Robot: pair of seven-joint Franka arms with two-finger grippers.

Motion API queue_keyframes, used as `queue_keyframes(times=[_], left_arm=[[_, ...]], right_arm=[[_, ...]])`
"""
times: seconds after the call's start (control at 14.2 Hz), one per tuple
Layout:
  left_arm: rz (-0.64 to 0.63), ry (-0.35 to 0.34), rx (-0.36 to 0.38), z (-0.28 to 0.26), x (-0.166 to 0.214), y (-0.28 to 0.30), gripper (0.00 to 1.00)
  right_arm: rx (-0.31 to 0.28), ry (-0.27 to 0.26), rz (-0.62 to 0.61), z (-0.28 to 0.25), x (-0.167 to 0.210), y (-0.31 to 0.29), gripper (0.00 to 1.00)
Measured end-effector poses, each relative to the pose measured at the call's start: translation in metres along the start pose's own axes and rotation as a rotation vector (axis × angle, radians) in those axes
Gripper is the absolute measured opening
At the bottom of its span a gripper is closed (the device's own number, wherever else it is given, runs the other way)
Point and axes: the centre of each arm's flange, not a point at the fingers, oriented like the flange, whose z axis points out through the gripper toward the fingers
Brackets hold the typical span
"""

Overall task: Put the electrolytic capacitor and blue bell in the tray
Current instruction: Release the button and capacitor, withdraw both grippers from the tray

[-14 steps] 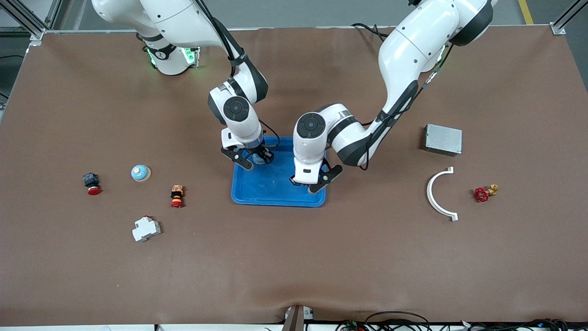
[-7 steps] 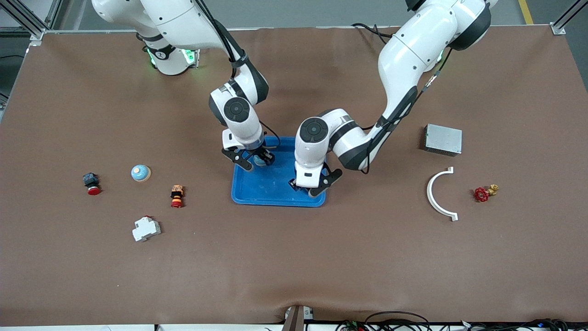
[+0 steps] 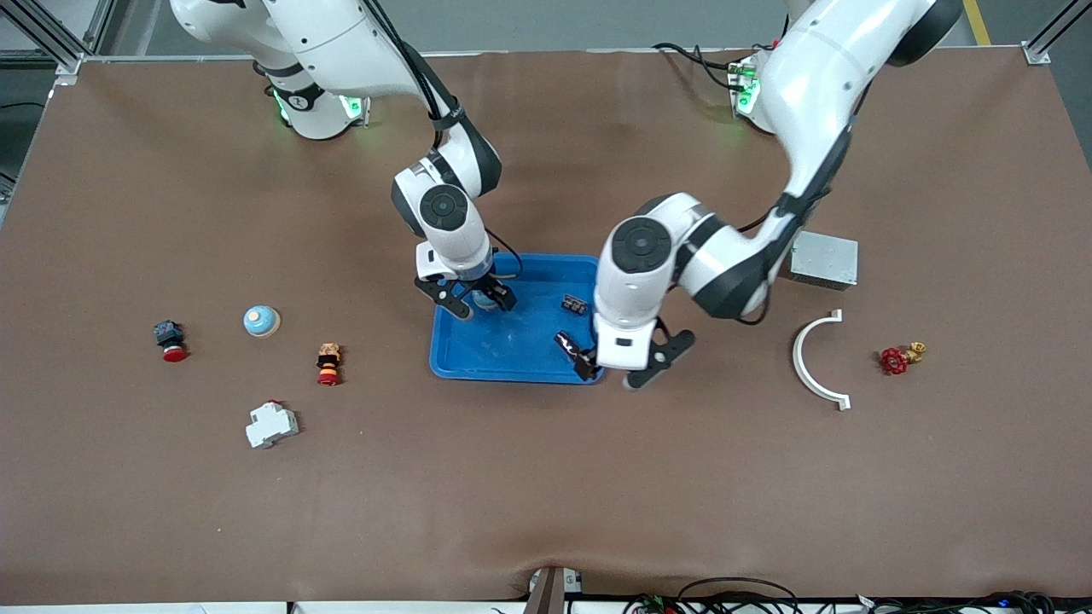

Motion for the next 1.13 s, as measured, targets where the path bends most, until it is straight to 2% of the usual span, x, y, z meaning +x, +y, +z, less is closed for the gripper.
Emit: queue_keyframes(times=[0.14, 0.35, 0.56, 0.78, 0.99, 1.13], left_arm=[[0.075, 0.011, 0.014, -0.040, 0.033, -0.017, 1.00], [0.172, 0.014, 0.034, -0.090, 0.082, -0.051, 1.00], [0.183, 0.015, 0.084, -0.132, 0.124, -0.093, 1.00], [0.189, 0.005, 0.112, -0.163, 0.150, -0.126, 1.00], [0.223, -0.009, 0.085, -0.190, 0.181, -0.160, 1.00], [0.266, -0.015, 0.103, -0.207, 0.195, -0.183, 1.00]], right_arm=[[-0.017, 0.003, -0.024, -0.003, 0.001, -0.003, 1.00], [-0.098, -0.018, -0.090, -0.017, 0.005, -0.012, 1.00], [-0.161, -0.038, -0.158, -0.045, 0.020, -0.025, 1.00], [-0.206, -0.045, -0.267, -0.083, 0.064, -0.017, 1.00], [-0.190, -0.057, -0.341, -0.122, 0.127, 0.009, 1.00], [-0.183, -0.045, -0.384, -0.144, 0.165, 0.031, 1.00]])
